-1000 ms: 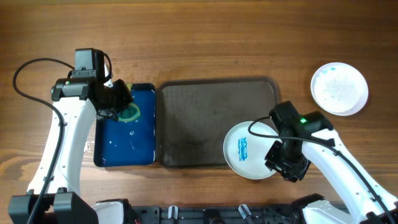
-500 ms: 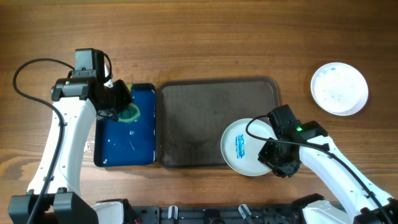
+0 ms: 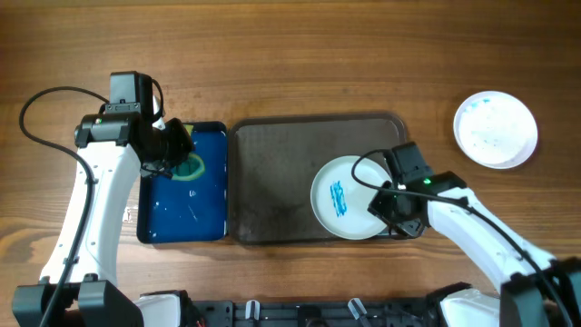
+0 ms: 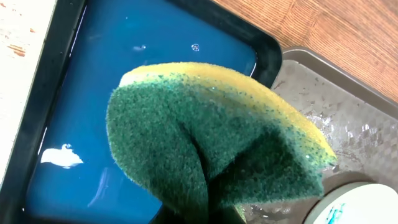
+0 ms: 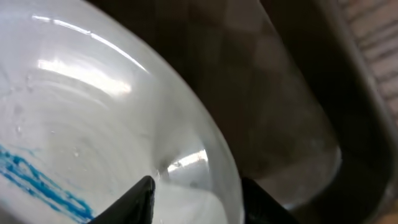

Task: Clean dirty plates on tray and stack at the side

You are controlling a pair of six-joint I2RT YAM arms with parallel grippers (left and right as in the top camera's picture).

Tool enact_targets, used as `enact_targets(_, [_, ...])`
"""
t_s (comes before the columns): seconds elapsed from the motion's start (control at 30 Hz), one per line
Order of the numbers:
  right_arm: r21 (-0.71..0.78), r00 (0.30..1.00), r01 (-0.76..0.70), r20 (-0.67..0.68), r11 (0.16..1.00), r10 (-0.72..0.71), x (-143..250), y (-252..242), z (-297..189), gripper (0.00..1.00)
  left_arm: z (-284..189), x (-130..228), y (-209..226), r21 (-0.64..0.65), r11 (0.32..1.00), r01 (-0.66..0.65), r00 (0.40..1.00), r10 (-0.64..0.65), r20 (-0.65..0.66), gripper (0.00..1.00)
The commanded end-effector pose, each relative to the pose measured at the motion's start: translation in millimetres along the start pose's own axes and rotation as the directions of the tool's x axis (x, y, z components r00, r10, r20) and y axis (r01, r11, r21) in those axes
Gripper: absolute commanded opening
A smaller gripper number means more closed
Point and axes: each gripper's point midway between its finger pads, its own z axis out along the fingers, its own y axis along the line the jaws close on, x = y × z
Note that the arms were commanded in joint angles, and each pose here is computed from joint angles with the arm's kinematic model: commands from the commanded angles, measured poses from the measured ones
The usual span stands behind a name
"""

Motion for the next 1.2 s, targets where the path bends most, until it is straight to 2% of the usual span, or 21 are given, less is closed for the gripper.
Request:
enact_targets(0.0, [0.037,1.0,-0.003,-0.001,0.999,0.003,-4,-3,18,0.48,-2,-4,-3,0.0,1.0,-0.026,1.0,0.026,0.011,0.04])
enact_targets(0.1, [0.051,0.999,-0.031,-0.007,0.998,0.032,-13,-5,34,0.46,-2,-4,-3,-0.001,1.0,-0.026,1.0,0.026,0.01,0.04])
enact_targets(0.13, [0.052,0.999,-0.036,-0.007,0.998,0.036,-15,-6,37,0.42,-2,-3,-3,-0.002,1.0,-0.026,1.0,0.026,0.008,0.04])
enact_targets(0.2, [0.051,1.0,-0.024,-0.004,0.998,0.024,-21,-9,40,0.21,-2,-3,-2,-0.002,0.999,-0.045,0.999,0.045,0.006,0.04])
enact_targets(0.27, [0.041,1.0,0.009,0.003,0.999,-0.009,-24,-7,40,0.06,-2,-1,-2,-0.005,0.999,-0.047,0.999,0.047,0.0,0.04])
enact_targets(0.37, [0.012,0.995,0.1,0.027,0.995,-0.1,-31,0,40,0.05,-2,-1,-1,-0.006,0.998,-0.056,0.998,0.056,-0.003,0.04])
enact_targets(0.47, [-0.027,0.973,0.225,0.047,0.974,-0.224,-35,10,39,0.05,-3,4,-10,0.049,0.993,-0.108,0.994,0.109,-0.023,0.04])
enact_targets(0.57, [-0.136,0.934,0.358,0.045,0.924,-0.355,-30,31,38,0.05,-3,16,-32,0.135,0.967,-0.215,0.974,0.223,-0.046,0.04])
enact_targets(0.7, [-0.163,0.931,0.364,0.042,0.917,-0.362,-28,36,37,0.05,-1,40,-65,0.202,0.903,-0.379,0.916,0.397,-0.056,0.04])
enact_targets(0.9, [-0.205,0.922,0.383,0.03,0.901,-0.385,-23,42,35,0.05,28,84,-128,0.279,0.762,-0.584,0.782,0.62,-0.057,0.04])
enact_targets(1.0, [-0.209,0.923,0.379,0.022,0.901,-0.383,-21,42,35,0.04,55,104,-152,0.314,0.736,-0.6,0.754,0.651,-0.084,0.04])
enact_targets(1.17, [-0.218,0.924,0.376,0.011,0.901,-0.383,-18,42,35,0.05,103,131,-180,0.329,0.752,-0.571,0.759,0.636,-0.137,0.04])
